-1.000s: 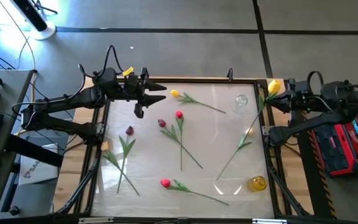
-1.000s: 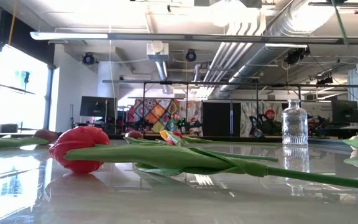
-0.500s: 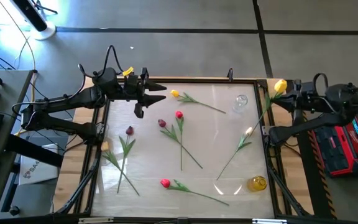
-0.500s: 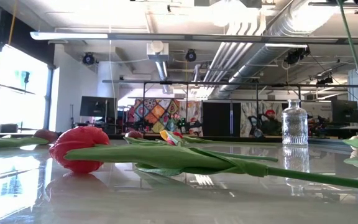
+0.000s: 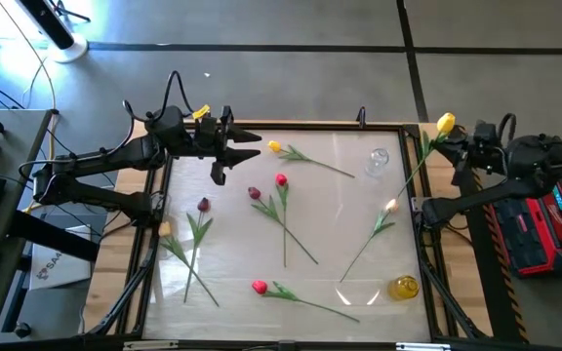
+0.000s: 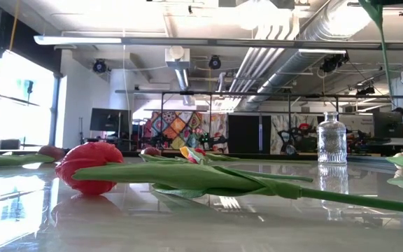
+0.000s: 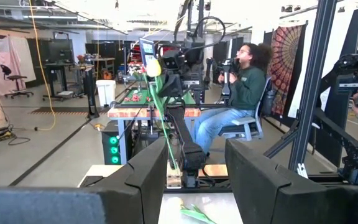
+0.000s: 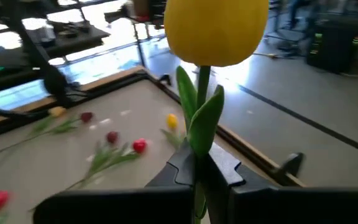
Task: Sort flowers into vase by color
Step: Put the left yellow tulip into the transparent vase
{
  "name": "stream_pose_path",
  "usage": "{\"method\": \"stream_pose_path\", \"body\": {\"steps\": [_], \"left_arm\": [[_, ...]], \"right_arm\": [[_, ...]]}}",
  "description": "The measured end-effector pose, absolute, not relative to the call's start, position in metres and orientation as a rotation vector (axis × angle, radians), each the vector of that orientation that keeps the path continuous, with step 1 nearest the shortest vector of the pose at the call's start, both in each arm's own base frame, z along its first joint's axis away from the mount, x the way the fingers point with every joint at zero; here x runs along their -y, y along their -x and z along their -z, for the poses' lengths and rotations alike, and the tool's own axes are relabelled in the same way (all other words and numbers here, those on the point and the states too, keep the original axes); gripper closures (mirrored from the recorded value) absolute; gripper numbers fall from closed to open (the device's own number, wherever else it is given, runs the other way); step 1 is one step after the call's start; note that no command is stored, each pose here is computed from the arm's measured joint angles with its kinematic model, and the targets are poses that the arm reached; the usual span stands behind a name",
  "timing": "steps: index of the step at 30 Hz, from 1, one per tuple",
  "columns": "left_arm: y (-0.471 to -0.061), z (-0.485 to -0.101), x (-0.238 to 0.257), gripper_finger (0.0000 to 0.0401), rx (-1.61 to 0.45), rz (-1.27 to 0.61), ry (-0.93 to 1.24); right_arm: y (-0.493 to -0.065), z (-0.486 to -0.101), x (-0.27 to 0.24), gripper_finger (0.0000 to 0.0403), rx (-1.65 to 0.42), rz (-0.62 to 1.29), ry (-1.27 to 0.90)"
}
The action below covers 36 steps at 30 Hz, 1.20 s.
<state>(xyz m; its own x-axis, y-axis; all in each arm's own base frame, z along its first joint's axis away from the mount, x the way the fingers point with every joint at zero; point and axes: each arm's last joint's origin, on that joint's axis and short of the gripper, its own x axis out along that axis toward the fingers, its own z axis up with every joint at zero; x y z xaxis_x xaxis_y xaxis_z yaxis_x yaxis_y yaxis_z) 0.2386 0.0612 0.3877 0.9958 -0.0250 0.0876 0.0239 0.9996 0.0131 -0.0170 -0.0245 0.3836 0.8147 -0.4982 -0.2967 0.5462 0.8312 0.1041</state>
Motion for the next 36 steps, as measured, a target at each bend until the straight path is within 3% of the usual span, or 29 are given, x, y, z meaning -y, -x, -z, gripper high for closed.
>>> {"method": "stream_pose_path", "body": {"steps": [11, 20, 36], "left_arm": [[-0.239, -0.388, -0.061, 0.0250, 0.088, 0.024, -0.012], [-0.239, -0.388, -0.061, 0.0250, 0.088, 0.024, -0.012], [-0.239, -0.388, -0.061, 0.0250, 0.088, 0.024, -0.012]], "right_arm": [[0.010, -0.387, 0.028, 0.0403, -0.215, 0.844, -0.102], [-0.033, -0.373, 0.020, 0.0403, -0.109, 1.057, -0.040], [-0.073, -0.358, 0.028, 0.0403, -0.132, 1.191, 0.049]]}}
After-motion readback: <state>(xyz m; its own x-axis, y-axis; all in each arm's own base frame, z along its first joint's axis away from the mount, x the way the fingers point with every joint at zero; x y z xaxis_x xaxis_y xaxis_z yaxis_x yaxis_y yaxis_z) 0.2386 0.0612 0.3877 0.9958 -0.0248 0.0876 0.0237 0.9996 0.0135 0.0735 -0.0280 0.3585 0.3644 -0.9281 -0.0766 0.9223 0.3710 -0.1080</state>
